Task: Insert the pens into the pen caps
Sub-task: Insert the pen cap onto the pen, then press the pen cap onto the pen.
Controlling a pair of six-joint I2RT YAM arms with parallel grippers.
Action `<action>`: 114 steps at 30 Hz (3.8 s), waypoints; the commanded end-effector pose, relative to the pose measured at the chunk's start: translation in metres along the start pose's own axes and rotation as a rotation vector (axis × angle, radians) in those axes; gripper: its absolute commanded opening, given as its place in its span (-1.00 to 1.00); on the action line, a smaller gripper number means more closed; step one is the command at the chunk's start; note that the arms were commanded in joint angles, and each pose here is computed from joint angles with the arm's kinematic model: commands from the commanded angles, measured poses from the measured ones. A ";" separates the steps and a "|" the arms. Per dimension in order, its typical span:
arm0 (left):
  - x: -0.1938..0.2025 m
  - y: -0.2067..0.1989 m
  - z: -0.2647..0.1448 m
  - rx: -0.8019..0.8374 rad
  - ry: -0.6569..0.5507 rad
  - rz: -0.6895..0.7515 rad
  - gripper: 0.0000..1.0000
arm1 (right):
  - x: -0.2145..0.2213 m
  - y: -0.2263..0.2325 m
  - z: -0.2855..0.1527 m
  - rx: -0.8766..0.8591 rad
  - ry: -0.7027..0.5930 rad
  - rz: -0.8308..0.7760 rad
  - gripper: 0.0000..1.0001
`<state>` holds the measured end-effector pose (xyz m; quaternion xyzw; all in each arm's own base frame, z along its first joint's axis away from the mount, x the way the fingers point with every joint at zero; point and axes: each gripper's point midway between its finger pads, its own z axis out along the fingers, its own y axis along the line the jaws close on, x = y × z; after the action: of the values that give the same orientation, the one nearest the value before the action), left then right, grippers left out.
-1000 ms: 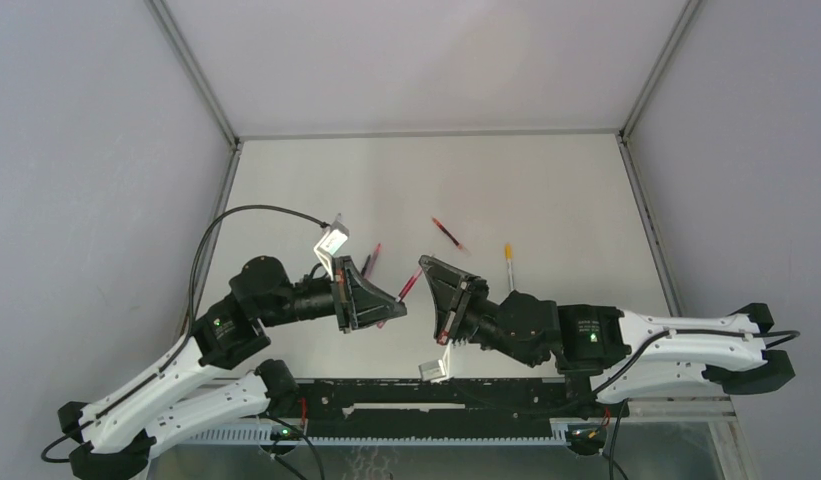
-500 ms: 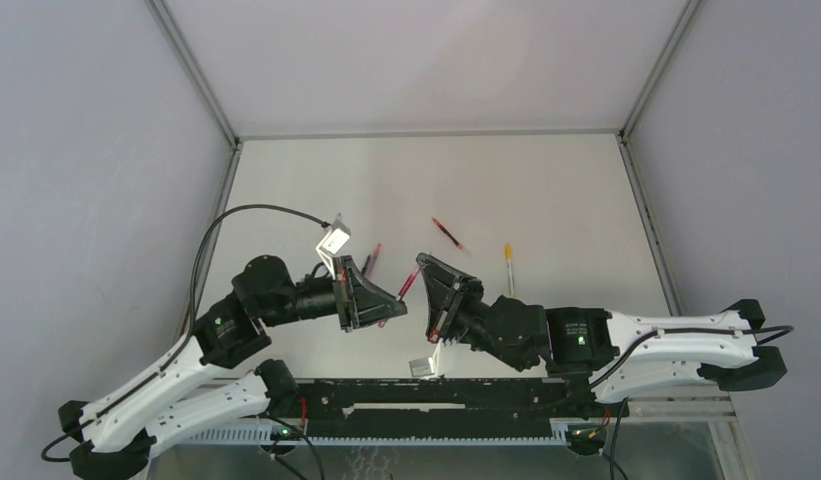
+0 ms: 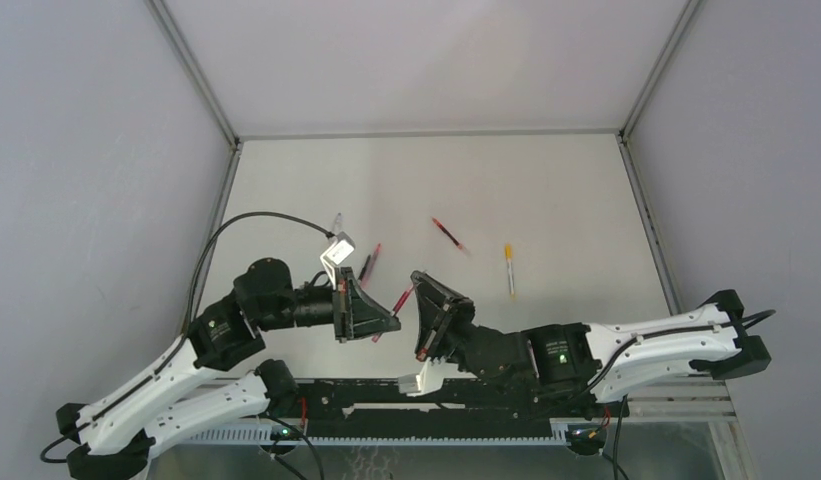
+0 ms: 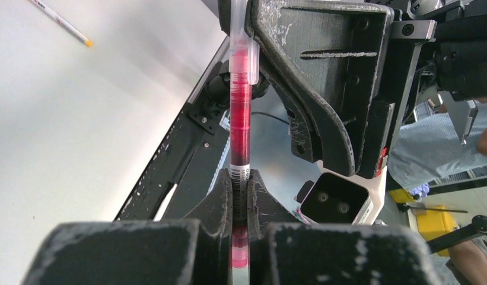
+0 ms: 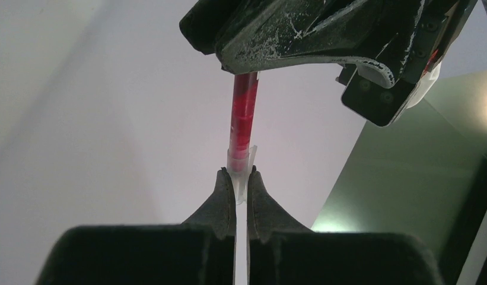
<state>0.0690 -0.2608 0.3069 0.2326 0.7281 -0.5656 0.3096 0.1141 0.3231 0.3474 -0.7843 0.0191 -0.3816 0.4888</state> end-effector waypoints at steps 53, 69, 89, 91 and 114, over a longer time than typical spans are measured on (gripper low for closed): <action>-0.076 -0.010 0.013 0.098 -0.255 0.092 -1.00 | -0.107 0.004 -0.001 0.043 -0.383 -0.147 -0.61; -0.066 0.007 0.019 0.057 -0.236 0.077 -1.00 | -0.077 0.000 -0.012 0.060 -0.321 -0.118 -0.32; -0.093 -0.012 -0.057 -0.005 -0.585 0.423 -1.00 | 0.053 0.003 -0.037 0.419 -0.350 2.361 -0.17; -0.088 -0.029 -0.060 0.081 -0.587 0.461 -1.00 | 0.065 0.001 -0.037 0.386 -0.374 2.505 -0.16; -0.048 -0.075 -0.045 0.424 -0.359 0.589 -1.00 | 0.048 -0.133 -0.070 -0.123 -1.493 1.838 0.06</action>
<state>0.0477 -0.2352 0.3943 0.3632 0.4526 -0.6257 0.5213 0.0849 0.3311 0.4776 -0.4697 0.3840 0.6620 0.4401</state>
